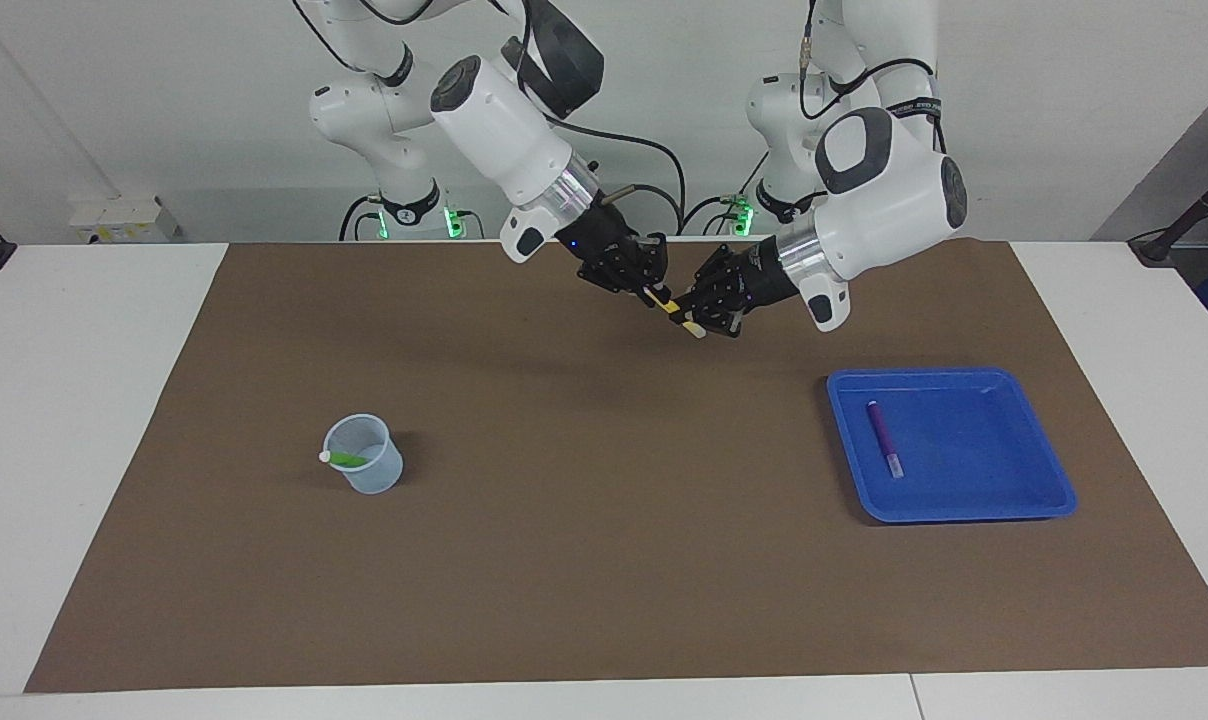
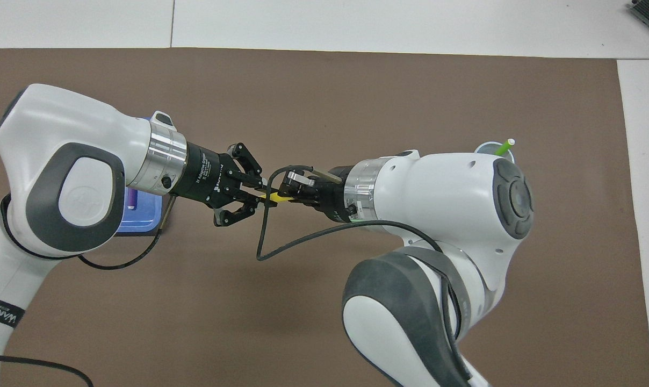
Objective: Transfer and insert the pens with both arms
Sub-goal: 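Carry the yellow pen to the white cup while the left gripper withdraws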
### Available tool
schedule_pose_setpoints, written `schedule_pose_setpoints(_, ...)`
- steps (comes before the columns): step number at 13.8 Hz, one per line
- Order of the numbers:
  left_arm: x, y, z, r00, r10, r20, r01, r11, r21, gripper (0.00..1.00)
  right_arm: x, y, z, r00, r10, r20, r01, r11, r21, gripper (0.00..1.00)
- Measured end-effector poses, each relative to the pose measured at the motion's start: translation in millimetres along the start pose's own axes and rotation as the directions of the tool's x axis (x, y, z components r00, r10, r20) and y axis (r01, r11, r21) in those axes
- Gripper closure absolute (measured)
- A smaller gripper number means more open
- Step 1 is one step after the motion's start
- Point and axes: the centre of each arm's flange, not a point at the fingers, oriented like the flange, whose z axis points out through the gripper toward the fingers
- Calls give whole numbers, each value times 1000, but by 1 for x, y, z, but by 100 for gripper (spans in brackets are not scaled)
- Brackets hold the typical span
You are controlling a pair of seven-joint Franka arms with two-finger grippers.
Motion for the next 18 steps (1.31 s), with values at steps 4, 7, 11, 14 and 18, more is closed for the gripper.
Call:
schedule_pose_setpoints(4,2,0,0,1000,-5,-1,5,1000,1,78,0,0,1,1000,2,2,-2,1000,1,81)
schedule_pose_setpoints(7,14,-2,-3,998,-6,-55,6,1000,3,44,-1,-1,1,1000,6,7,-6,1000,7,81)
schedule_pose_setpoints(11,15,-8,-24,991,26,-128,-30,999,-27,0,0,0,0,995,-100,5,100,995,7,81)
schedule_pose_setpoints(14,16,-15,-39,972,92,-218,-100,995,-30,0,9,8,-3,967,-255,6,255,966,-38,81)
schedule_pose_setpoints(18,34,-25,-32,903,278,-328,-266,961,82,0,28,22,-18,859,-510,42,507,837,-203,81)
